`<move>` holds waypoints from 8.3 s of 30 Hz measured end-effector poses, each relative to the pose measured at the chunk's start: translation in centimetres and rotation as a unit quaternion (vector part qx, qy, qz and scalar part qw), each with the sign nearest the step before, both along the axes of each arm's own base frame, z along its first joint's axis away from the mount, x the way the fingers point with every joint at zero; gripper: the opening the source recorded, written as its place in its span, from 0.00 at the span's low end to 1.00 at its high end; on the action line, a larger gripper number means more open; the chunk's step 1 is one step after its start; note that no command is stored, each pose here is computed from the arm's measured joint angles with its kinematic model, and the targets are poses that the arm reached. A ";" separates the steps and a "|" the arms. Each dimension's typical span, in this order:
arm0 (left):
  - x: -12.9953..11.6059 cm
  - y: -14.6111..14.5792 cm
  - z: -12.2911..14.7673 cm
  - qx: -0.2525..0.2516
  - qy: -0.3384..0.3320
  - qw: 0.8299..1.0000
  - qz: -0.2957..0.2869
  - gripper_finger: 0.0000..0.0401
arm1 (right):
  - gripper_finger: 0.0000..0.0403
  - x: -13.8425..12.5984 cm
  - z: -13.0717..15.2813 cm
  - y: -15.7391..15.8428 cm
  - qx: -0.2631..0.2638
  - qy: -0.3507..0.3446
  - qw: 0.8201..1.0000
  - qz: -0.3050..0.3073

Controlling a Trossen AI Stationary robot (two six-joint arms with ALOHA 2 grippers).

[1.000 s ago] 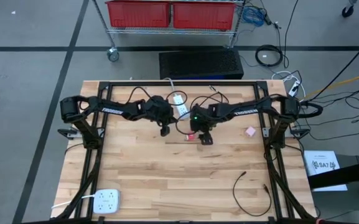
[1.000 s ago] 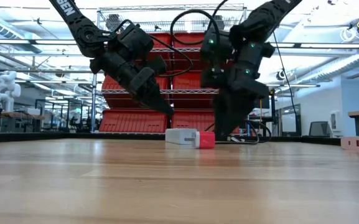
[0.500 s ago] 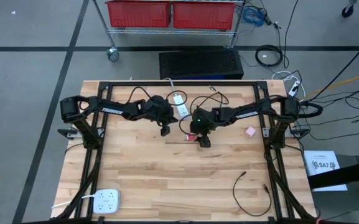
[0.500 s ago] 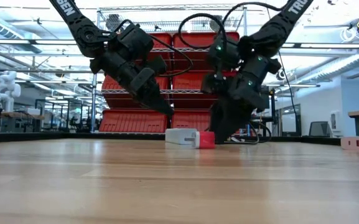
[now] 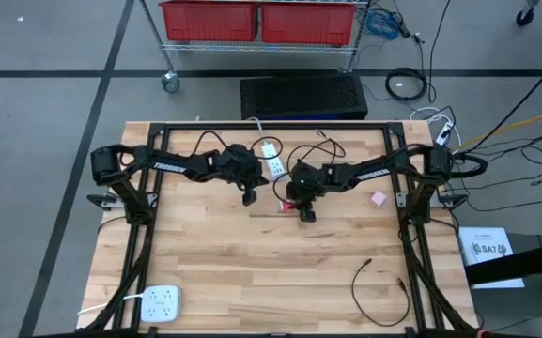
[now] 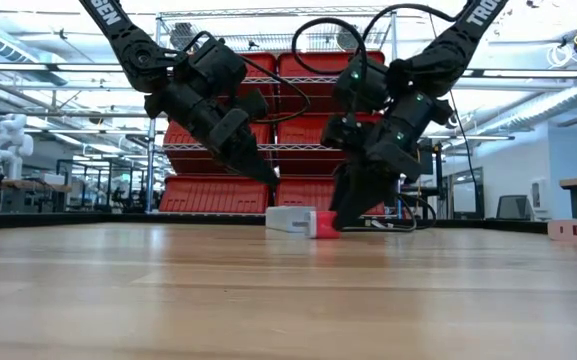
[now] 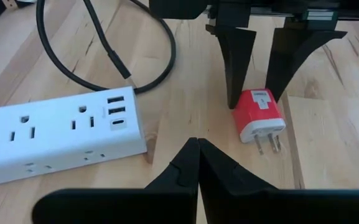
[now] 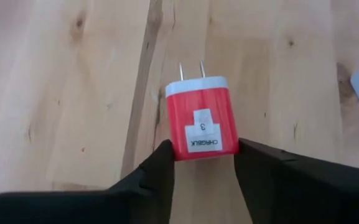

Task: Insert USB
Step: Insert the pink charger adapter into the top white outlet extension

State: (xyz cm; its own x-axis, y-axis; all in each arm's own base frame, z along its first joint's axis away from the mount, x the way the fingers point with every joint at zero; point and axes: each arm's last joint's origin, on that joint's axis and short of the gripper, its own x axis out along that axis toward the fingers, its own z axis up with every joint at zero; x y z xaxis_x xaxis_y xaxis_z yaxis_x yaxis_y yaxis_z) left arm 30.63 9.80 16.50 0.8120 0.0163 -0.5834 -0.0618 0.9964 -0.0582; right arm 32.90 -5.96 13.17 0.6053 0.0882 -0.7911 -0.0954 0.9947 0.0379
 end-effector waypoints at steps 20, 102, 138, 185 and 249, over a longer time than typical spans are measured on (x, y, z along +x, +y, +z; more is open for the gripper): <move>-2.5 -0.9 -2.6 -0.005 -0.095 0.995 0.024 0.02 | 0.28 2.6 12.0 -3.5 -0.226 0.106 0.968 -0.007; -9.2 -9.3 -0.3 -0.128 0.113 0.984 -0.050 0.01 | 0.00 0.2 7.0 1.7 0.059 0.124 0.990 0.018; -8.4 -19.1 -3.6 -0.127 0.198 0.961 -0.143 0.00 | 0.00 -2.4 5.3 6.9 0.067 0.087 0.994 0.008; -3.7 -11.2 1.0 -0.178 0.290 0.921 0.192 0.60 | 0.00 -2.7 5.2 8.2 0.051 0.103 0.992 0.052; 0.5 -9.6 -1.1 -0.075 0.201 0.977 0.018 0.46 | 0.00 5.0 2.6 5.3 -0.023 -0.037 0.998 -0.034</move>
